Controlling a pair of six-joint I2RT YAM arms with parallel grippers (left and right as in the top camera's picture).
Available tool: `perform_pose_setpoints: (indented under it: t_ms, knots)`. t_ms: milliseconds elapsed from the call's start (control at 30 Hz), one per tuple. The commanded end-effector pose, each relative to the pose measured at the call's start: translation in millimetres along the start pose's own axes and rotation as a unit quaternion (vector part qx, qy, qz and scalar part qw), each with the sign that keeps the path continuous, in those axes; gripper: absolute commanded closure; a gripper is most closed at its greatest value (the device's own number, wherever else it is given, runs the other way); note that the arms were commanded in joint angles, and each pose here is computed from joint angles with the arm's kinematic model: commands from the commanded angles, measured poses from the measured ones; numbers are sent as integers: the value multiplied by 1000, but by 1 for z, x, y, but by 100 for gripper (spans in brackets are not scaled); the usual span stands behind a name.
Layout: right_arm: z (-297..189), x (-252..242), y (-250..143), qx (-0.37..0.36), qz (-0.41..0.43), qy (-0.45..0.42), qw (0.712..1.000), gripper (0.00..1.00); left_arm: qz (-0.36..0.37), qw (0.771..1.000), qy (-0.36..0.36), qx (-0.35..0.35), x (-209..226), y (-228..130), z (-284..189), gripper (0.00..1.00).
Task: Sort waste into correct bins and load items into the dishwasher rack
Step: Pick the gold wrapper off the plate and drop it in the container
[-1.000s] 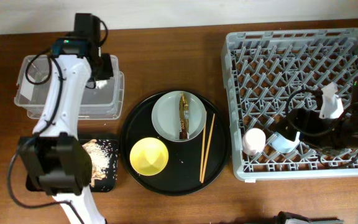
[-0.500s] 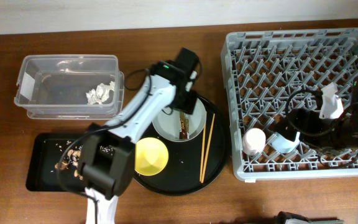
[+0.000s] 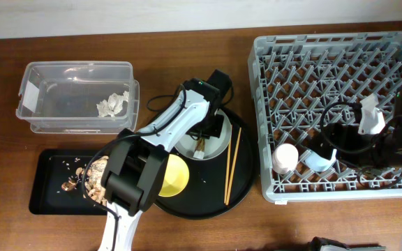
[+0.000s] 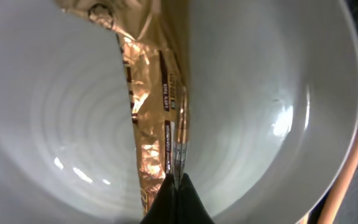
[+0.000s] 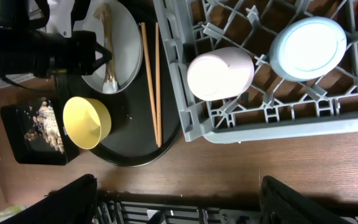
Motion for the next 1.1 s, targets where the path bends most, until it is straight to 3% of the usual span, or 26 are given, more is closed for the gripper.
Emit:
perform_pose_setpoints:
  t_ms: [0,100,200,300,400,433,467,500,567,600,633,667,800,900,933,1067]
  knots:
    - [-3,4,-1,-5,-11,6,1000,16,-23,999,-11,-45,12,12,-60,100]
    - [-3,4,-1,-5,-11,6,1000,16,-53,991,9,-123,42,19,-129,100]
    - [-3,4,-1,-5,-11,6,1000,16,-103,973,80,-189,92,24,-170,100]
    - [-3,4,-1,-5,-11,6,1000,16,-177,955,124,-204,156,37,-175,100]
    - [-3,4,-1,-5,-11,6,1000,16,-244,944,102,-199,209,54,-161,100]
    - [-3,4,-1,-5,-11,6,1000,16,-269,941,75,-192,231,63,-148,90]
    - [-3,4,-1,-5,-11,6,1000,16,-272,943,53,-186,239,67,-140,71]
    - [-3,4,-1,-5,-11,6,1000,16,-265,947,36,-181,243,70,-135,51]
    - [-3,4,-1,-5,-11,6,1000,16,-245,954,12,-171,245,71,-132,26]
    - [-3,4,-2,-4,-10,6,1000,14,-239,956,14,-169,245,67,-141,19]
    - [-3,4,-2,-4,-10,6,1000,12,-229,958,15,-170,243,62,-152,19]
    - [-3,4,-2,-4,-10,6,1000,1,-213,962,16,-171,238,54,-170,19]
    - [-3,2,0,-8,-12,-2,1000,1,-184,965,12,-186,209,6,-231,19]
    - [-3,1,2,-13,-15,-8,1000,1,-140,962,-8,-235,175,-55,-290,19]
    - [-3,1,2,-13,-15,-8,1000,1,-127,961,-14,-246,168,-73,-303,1]
    - [-3,1,2,-13,-15,-8,1000,1,-68,957,-53,-279,139,-126,-335,1]
Point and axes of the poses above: each gripper's point midway between its finger pads, its own z axis out along the fingers, its own x axis along the line the jaws close on, y = z × x, the point moved 8 cm from there along -z, back along the fingers, and after that the axes turned 9 degrees about -z, right-handed, at the moved point
